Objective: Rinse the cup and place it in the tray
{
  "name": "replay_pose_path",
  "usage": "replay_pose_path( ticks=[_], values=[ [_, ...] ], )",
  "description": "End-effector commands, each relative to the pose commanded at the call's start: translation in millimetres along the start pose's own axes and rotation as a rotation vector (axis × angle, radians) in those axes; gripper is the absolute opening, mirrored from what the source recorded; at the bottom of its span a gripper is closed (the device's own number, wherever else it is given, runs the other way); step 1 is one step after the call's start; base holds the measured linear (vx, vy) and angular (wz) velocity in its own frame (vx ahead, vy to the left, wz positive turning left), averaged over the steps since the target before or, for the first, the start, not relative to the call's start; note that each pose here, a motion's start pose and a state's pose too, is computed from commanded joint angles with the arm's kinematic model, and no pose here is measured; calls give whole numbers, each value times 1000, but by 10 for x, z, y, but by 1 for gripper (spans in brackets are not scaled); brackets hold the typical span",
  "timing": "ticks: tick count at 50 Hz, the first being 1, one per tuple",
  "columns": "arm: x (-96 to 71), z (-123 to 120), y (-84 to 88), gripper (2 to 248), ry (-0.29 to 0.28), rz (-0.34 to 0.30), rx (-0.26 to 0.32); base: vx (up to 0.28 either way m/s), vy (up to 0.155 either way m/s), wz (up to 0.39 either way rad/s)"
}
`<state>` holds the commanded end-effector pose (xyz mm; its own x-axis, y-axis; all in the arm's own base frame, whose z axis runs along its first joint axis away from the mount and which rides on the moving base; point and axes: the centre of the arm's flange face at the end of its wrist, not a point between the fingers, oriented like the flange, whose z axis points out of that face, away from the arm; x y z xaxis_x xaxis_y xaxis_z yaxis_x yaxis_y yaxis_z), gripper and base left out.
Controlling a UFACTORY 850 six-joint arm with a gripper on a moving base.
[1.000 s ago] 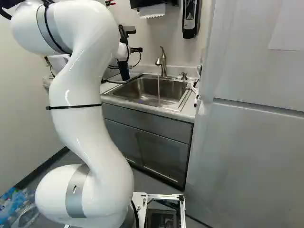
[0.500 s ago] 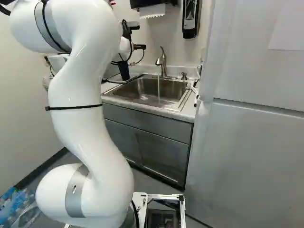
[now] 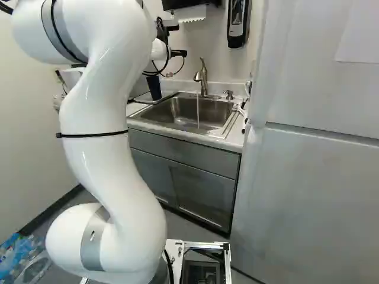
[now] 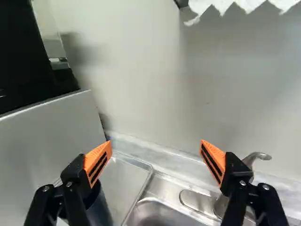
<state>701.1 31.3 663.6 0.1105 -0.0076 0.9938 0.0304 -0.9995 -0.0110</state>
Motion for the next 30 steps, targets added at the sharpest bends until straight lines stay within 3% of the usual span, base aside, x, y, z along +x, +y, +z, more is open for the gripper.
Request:
replay_pose_path(
  ticks=[14, 30],
  values=[
    [148, -32, 163, 247, 17, 3, -23, 0, 0, 0],
    [142, -39, 372, 247, 8, 6, -52, 0, 0, 0]
  ],
)
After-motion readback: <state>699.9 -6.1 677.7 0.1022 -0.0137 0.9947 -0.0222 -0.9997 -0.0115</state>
